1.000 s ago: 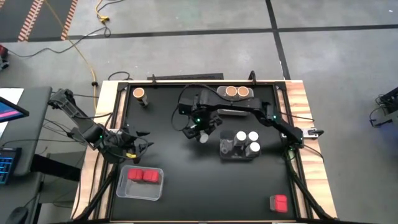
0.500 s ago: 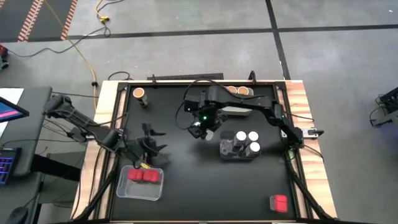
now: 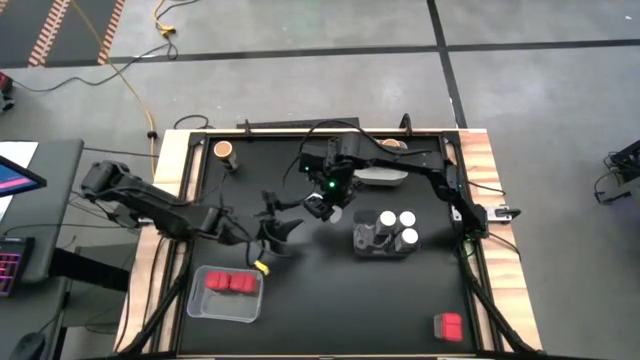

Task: Sort spices by type
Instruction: Put the white spice bottle in the black bin

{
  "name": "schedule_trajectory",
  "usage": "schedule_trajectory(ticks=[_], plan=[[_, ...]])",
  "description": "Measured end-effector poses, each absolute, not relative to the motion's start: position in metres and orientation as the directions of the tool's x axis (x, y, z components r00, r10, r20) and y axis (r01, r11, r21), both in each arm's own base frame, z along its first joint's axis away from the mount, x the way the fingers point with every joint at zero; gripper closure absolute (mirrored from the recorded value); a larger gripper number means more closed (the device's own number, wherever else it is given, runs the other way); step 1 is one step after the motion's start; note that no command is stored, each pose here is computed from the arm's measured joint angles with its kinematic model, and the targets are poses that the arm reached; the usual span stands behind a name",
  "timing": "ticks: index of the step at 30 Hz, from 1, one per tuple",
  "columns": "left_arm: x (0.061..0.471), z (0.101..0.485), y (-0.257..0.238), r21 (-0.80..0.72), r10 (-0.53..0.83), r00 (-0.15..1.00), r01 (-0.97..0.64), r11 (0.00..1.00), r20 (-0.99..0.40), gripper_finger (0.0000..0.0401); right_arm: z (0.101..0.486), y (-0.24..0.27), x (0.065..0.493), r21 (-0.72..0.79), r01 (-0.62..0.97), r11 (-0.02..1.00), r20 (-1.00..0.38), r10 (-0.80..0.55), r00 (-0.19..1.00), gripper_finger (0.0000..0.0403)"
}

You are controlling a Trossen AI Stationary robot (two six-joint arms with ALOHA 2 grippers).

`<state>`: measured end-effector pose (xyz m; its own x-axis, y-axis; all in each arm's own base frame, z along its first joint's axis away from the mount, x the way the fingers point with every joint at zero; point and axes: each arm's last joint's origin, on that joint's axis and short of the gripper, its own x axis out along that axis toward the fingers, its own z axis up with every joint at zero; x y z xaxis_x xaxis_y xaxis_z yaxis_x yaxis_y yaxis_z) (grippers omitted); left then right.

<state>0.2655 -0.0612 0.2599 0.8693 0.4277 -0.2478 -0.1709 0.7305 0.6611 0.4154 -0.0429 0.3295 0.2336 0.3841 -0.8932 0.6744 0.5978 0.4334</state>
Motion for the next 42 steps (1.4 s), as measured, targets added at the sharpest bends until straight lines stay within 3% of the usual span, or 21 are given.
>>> schedule_trajectory(ticks=[6, 13, 42], plan=[[0.292, 0.252, -0.062, 0.708, 0.415, 0.862, -0.097, 0.699, -0.291, 0.0179, 0.330, -0.043, 0.416, 0.438, 0.658, 0.613, -0.893, 0.383, 0.237, 0.0168], [0.310, 0.252, -0.063, 0.731, 0.495, 0.823, -0.153, 0.665, -0.279, 0.0179, 0.329, -0.042, 0.416, 0.429, 0.661, 0.615, -0.897, 0.378, 0.230, 0.0168], [0.310, 0.257, -0.069, 0.650, 0.508, 0.822, -0.240, 0.721, -0.259, 0.0168, 0.329, -0.046, 0.412, 0.428, 0.613, 0.664, -0.898, 0.391, 0.203, 0.0168]])
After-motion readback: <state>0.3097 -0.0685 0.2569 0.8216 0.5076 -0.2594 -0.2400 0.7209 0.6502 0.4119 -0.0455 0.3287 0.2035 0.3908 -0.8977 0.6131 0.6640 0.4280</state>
